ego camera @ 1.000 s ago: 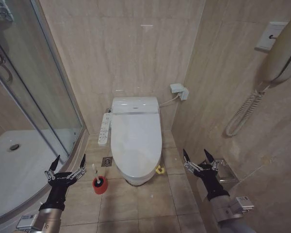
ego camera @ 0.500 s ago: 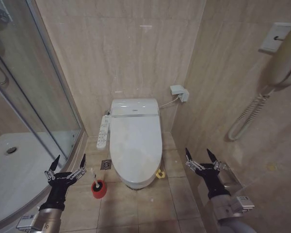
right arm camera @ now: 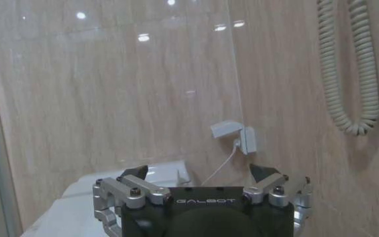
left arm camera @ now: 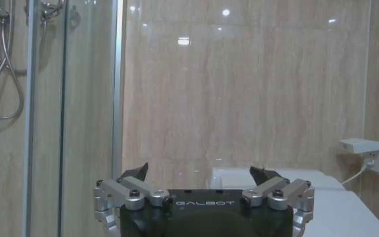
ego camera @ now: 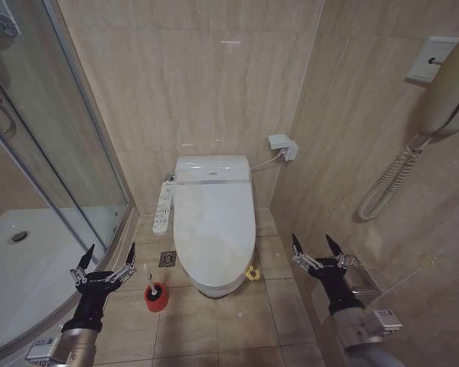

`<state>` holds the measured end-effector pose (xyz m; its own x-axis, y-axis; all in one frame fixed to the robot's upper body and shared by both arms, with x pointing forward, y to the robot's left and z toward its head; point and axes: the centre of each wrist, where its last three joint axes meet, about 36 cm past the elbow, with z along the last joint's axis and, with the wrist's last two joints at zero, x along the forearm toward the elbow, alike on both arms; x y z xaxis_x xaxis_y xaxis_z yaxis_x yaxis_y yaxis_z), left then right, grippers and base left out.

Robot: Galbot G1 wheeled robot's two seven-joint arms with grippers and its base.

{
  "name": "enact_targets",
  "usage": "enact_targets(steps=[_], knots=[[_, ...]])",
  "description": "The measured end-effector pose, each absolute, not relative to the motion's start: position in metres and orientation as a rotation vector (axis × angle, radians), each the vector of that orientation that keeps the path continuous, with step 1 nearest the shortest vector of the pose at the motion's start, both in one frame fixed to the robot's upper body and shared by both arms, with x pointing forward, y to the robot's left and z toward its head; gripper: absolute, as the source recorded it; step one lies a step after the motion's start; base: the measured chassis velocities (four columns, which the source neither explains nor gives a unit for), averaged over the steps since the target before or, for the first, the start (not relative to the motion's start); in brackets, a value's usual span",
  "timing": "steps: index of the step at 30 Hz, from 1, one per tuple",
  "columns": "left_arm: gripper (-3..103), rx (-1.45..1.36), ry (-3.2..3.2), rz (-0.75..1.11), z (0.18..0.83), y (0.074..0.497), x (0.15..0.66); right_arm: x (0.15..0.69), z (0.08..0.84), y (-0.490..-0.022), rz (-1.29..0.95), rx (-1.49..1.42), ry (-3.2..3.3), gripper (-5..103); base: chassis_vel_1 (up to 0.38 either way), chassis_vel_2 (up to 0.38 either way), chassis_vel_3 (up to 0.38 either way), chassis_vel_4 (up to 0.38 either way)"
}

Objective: Open the toilet lid, clean the toilet bowl with a toilet brush, close the toilet lid, and flush.

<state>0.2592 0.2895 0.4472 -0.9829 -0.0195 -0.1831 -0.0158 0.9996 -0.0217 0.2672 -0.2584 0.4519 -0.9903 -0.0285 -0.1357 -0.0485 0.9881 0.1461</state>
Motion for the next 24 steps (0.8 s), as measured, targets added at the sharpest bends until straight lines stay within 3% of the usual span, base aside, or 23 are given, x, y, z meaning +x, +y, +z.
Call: enact_targets(steps=[16, 24], knots=[[100, -0.026, 2.957, -0.030, 0.447, 0.289, 0.259, 0.269, 0.450, -0.260, 0.181, -0.038, 2.979, 100, -0.042, 0.047, 0.045, -0.058], [100, -0.026, 2.957, -0.030, 0.447, 0.289, 0.259, 0.272, 0.427, -0.262, 0.063, -0.163, 3.069, 100, 0.000, 0.000, 0.000, 0.000]])
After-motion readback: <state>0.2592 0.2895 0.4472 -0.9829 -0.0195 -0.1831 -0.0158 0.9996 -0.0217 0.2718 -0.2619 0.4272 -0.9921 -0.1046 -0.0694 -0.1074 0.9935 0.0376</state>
